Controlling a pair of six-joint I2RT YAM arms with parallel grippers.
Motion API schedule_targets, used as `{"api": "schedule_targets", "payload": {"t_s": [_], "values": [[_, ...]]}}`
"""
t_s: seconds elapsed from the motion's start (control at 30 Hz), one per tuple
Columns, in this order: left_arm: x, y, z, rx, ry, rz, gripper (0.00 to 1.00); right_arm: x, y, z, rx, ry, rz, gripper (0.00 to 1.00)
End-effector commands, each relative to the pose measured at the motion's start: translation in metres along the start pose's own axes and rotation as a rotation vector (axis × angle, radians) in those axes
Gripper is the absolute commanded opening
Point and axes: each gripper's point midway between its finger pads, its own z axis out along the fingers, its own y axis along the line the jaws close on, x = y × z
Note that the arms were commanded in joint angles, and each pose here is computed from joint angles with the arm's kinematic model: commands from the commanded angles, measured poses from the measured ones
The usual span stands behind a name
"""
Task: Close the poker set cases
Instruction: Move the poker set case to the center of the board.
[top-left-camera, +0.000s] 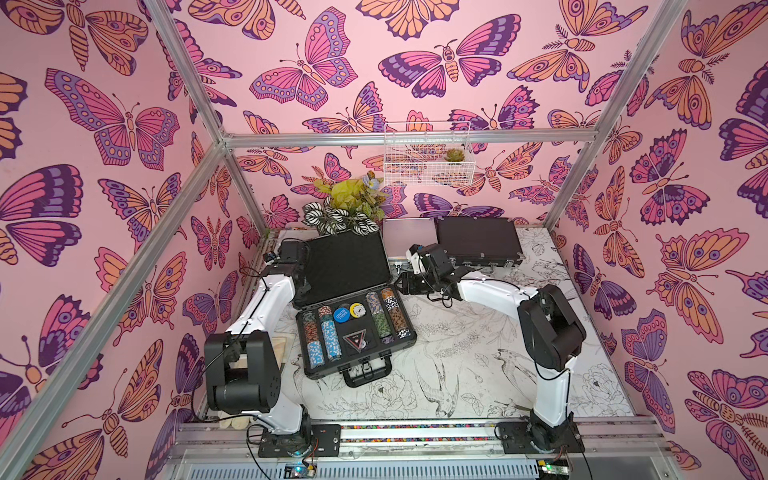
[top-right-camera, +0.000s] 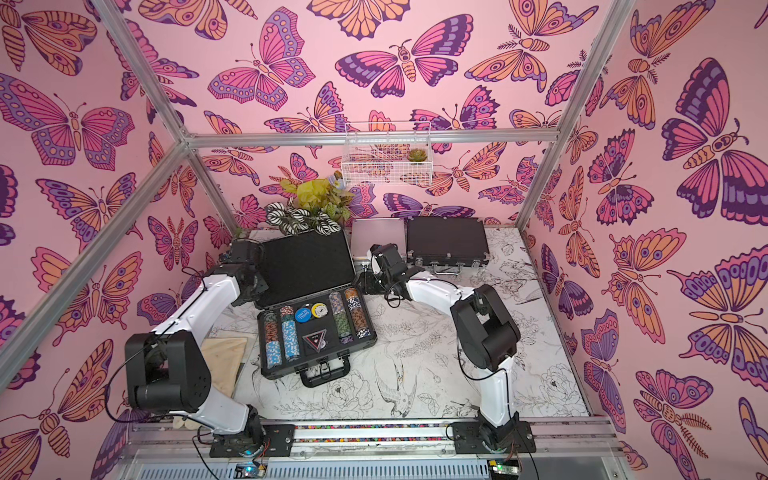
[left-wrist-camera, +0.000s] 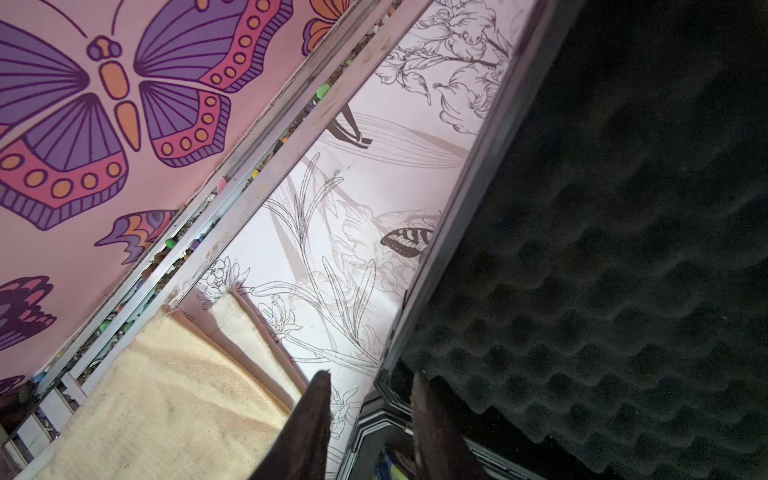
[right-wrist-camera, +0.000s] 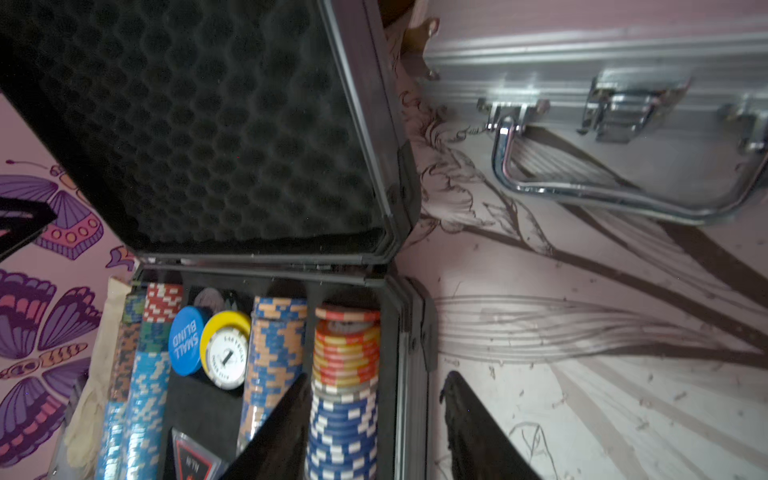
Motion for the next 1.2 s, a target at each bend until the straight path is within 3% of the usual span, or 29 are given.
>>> {"api": "schedule_targets", "payload": {"t_s": [0.0, 0.13, 0.5, 0.8, 1.17], "values": [[-0.007, -0.004, 0.004, 0.017, 0.004, 0.017, 0.34, -0.026, 0.006, 0.009, 0.013, -0.084, -0.034, 0.52], [-0.005, -0.007, 0.010, 0.029, 0.024, 0.016, 0.33, -0.041, -0.001, 0.023, 0.048, -0.137, -0.035, 0.53], [0.010, -0.009, 0.034, 0.057, 0.076, 0.007, 0.34, -0.047, 0.001, 0.066, 0.020, -0.138, -0.025, 0.52], [0.014, -0.022, 0.042, 0.175, 0.101, 0.008, 0.32, -0.047, 0.019, 0.085, 0.001, -0.163, -0.061, 0.38], [0.015, -0.025, 0.046, 0.203, 0.116, -0.020, 0.26, -0.046, 0.018, 0.063, 0.004, -0.224, -0.066, 0.21]]}}
